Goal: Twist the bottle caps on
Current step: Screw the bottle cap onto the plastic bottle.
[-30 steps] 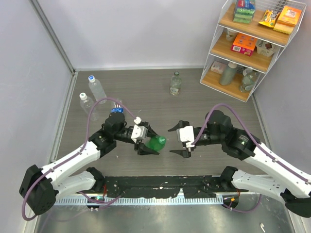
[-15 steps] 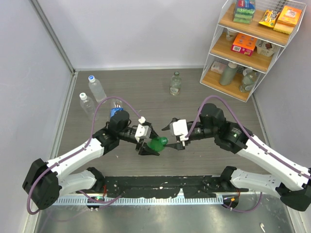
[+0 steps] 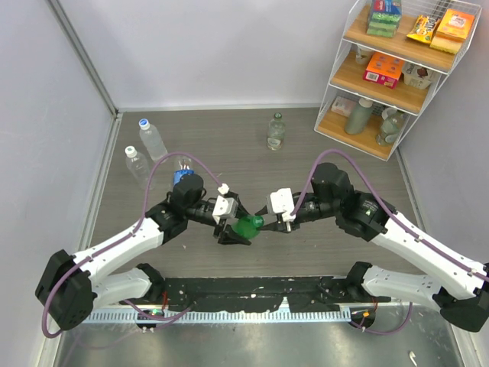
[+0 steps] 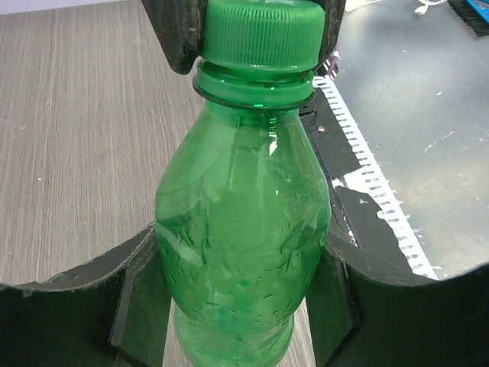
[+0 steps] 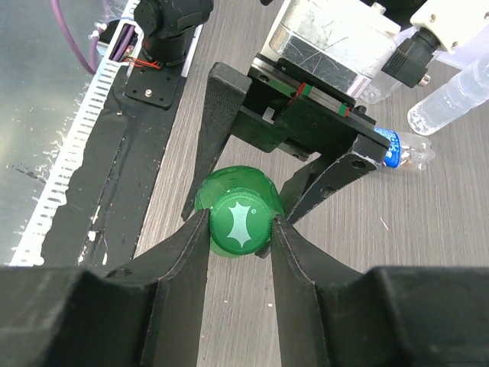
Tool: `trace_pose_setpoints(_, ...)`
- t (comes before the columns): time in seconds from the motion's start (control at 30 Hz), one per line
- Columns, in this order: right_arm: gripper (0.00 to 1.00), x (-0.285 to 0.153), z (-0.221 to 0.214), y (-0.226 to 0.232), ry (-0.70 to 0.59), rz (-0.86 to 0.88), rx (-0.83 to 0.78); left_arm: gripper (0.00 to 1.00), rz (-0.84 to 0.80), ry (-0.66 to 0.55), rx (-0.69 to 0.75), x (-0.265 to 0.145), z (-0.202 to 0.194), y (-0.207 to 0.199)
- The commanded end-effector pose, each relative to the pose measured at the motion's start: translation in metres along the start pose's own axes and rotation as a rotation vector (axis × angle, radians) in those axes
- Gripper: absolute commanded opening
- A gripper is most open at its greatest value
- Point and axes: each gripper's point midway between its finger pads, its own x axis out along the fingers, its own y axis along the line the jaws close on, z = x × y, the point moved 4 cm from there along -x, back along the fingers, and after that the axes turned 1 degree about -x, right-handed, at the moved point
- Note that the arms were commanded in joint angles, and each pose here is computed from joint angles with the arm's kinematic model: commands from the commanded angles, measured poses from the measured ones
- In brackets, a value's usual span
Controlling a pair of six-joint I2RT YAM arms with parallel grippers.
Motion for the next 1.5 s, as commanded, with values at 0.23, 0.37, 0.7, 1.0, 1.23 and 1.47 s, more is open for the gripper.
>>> trace_pose_setpoints(0.23, 0.02, 0.008, -0.014, -0.021, 0.050, -0.189, 0.253, 0.00, 0.401, -0.023, 0.101, -0.024, 0.032, 0.041)
trace_pose_setpoints(0.37, 0.01, 0.019, -0.026, -0.032, 0.050, -0.285, 0.405, 0.00, 0.594, -0.040, 0.078, -0.038, 0.034, 0.057)
trace_pose_setpoints(0.7, 0.01, 0.041, -0.030, -0.068, -0.012, -0.527, 0.825, 0.00, 0.886, -0.197, 0.162, -0.064, 0.057, 0.071)
trace_pose_setpoints(1.0, 0.01, 0.036, -0.034, -0.101, -0.066, -0.795, 1.008, 0.00, 1.143, -0.156, 0.172, -0.081, 0.059, 0.090)
trace_pose_setpoints(1.23, 0.18, 0.034, -0.019, -0.105, -0.086, -0.758, 0.962, 0.00, 1.046, -0.144, 0.179, -0.069, 0.056, 0.082)
trace_pose_setpoints(1.47, 0.81, 0.015, 0.015, -0.086, -0.160, -0.569, 0.590, 0.00, 0.830, -0.019, 0.041, -0.044, 0.034, 0.064)
